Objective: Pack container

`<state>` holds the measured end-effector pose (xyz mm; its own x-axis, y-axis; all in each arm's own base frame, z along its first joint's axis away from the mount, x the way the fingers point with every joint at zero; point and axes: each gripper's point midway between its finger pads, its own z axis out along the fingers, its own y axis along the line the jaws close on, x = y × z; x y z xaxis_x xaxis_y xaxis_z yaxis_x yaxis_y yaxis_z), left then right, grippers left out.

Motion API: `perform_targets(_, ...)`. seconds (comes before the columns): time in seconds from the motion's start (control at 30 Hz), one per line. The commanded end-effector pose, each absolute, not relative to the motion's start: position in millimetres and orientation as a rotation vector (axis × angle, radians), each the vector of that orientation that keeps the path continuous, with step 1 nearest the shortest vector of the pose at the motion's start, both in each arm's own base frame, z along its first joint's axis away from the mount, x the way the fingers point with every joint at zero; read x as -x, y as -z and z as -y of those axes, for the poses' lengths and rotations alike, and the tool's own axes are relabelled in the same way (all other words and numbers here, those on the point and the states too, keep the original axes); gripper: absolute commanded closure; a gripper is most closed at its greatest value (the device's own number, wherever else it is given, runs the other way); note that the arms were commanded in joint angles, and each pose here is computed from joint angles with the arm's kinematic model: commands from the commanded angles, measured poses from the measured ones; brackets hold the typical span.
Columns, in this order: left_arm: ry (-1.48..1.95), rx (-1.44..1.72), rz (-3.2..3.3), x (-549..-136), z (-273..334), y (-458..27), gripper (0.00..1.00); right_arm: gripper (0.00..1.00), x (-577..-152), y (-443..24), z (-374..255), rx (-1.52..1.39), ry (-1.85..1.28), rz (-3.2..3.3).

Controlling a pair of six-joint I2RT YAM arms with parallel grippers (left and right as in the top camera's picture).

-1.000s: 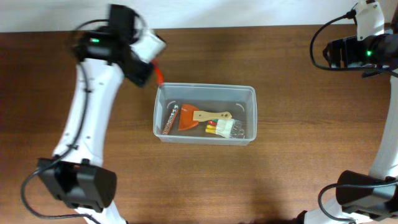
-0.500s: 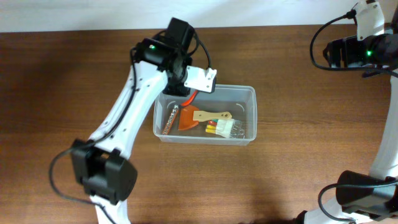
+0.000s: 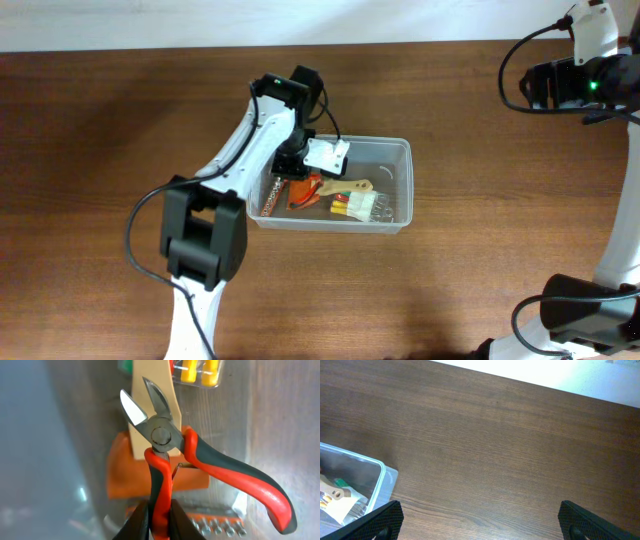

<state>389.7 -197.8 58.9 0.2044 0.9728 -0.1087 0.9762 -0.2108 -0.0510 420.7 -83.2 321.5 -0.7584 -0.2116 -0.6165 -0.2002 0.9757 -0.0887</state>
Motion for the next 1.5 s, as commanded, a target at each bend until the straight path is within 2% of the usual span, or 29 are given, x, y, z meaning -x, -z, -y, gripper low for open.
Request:
perform_targets(0.0,0.237,-2.43,-1.95,-386,202,-48,0.84,0.01,-422,-318,81,0.283,-0.009,-2.457)
perform_targets(0.07,0.235,-2.405,-1.98,-387,202,-48,0.81,0.01,-422,-318,81,0.283,-0.009,-2.457)
perform_targets(0.1,0.234,-2.394,-1.994,-387,202,-48,0.75,0.01,-422,-318,81,0.283,-0.009,-2.458)
perform_targets(0.27,0.228,-2.352,-2.063,-386,200,-50,0.65,0.01,-422,-318,81,0.283,-0.009,-2.457)
perform_targets(0.33,0.2,-2.306,-2.109,-387,198,-58,0.54,0.01,-422,-318,81,0.283,-0.009,-2.457)
perform_targets(0.37,0.175,-2.275,-2.131,-388,197,-64,0.45,0.01,-422,-318,81,0.283,-0.009,-2.457)
perform_targets(0.43,0.124,-2.226,-2.147,-391,194,-79,0.43,0.02,-422,-318,81,0.283,-0.008,-2.456)
perform_targets(0.5,0.049,-2.159,-2.157,-395,190,-103,0.36,0.01,-422,-318,80,0.284,-0.012,-2.455)
perform_targets(0.53,0.009,-2.113,-2.164,-397,187,-117,0.2,0.01,-423,-320,78,0.291,-0.026,-2.444)
perform_targets(0.57,-0.027,-2.056,-2.176,-400,184,-131,0.01,0.01,-426,-322,73,0.305,-0.053,-2.422)
perform_targets(0.7,-0.099,-1.71,-2.238,-414,169,-189,0.01,0.01,-455,-355,36,0.433,-0.184,-2.205)
perform_targets(0.87,-0.107,-1.046,-2.328,-453,117,-255,0.01,0.01,-500,-397,1,0.543,-0.067,-1.955)
perform_targets(1.03,-0.072,-0.474,-2.332,-488,47,-290,0.01,0.01,-513,-367,-5,0.528,0.019,-2.053)
perform_targets(1.23,-0.158,-0.373,-2.28,-503,3,-302,0.01,0.01,-502,-342,16,0.479,0.066,-2.18)
perform_targets(1.37,-0.251,-0.224,-2.414,-478,-34,-287,0.01,0.01,-489,-343,50,0.399,0.12,-2.216)
perform_targets(1.47,-0.247,-0.212,-2.429,-465,-35,-284,0.01,0.01,-477,-337,70,0.358,0.151,-2.217)
